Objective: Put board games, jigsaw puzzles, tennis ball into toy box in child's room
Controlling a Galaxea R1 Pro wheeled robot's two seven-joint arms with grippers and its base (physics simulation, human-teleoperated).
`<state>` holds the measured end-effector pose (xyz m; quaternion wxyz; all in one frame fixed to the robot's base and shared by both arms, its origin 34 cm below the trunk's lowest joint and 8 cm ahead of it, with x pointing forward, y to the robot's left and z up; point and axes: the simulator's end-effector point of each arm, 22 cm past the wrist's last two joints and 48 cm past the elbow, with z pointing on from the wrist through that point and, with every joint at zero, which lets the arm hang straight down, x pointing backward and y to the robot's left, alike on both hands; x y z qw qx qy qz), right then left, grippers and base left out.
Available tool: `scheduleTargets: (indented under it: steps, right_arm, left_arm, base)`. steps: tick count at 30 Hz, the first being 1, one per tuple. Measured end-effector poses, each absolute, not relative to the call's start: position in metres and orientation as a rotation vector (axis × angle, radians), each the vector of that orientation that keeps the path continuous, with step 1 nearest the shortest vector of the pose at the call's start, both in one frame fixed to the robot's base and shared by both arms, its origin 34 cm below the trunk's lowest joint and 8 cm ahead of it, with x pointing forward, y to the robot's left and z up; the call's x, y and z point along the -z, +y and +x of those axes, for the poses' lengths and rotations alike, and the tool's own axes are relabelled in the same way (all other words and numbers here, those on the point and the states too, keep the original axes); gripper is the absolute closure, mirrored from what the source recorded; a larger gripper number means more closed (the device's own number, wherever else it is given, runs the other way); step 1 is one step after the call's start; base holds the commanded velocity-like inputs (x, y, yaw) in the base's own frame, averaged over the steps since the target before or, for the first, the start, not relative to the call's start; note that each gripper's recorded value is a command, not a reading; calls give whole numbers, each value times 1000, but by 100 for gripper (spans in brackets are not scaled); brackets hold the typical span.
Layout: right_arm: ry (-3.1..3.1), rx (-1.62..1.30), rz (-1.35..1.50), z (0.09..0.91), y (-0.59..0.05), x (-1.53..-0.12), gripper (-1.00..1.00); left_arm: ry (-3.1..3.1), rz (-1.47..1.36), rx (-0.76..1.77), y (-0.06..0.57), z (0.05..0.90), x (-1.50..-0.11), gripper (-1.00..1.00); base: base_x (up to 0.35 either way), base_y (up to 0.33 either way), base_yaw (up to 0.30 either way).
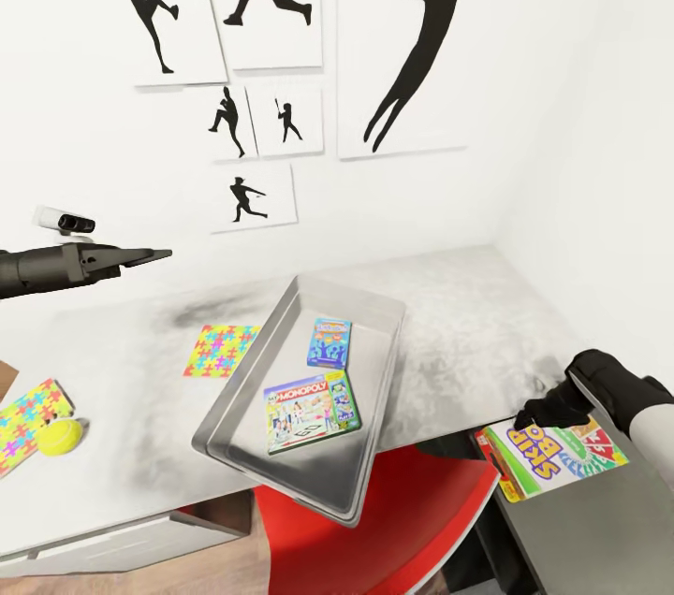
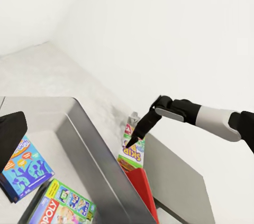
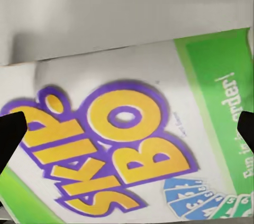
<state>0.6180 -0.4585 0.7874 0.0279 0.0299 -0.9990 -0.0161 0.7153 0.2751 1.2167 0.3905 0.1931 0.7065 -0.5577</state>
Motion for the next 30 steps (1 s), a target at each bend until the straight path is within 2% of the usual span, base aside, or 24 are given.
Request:
scheduleTargets:
  steps: [16,30]
  right_arm:
    - [-3120,-5,24,610,-485,-779,-100]
    - [-3101,-65,-9,601,-509,-781,-100]
  left_arm:
    - [1798,492,1416,275,714,-1217,-100]
    - [1798,491,1415,276,715,-1217,-100]
  base:
    - [-5,0,0]
    - [-103,0,0]
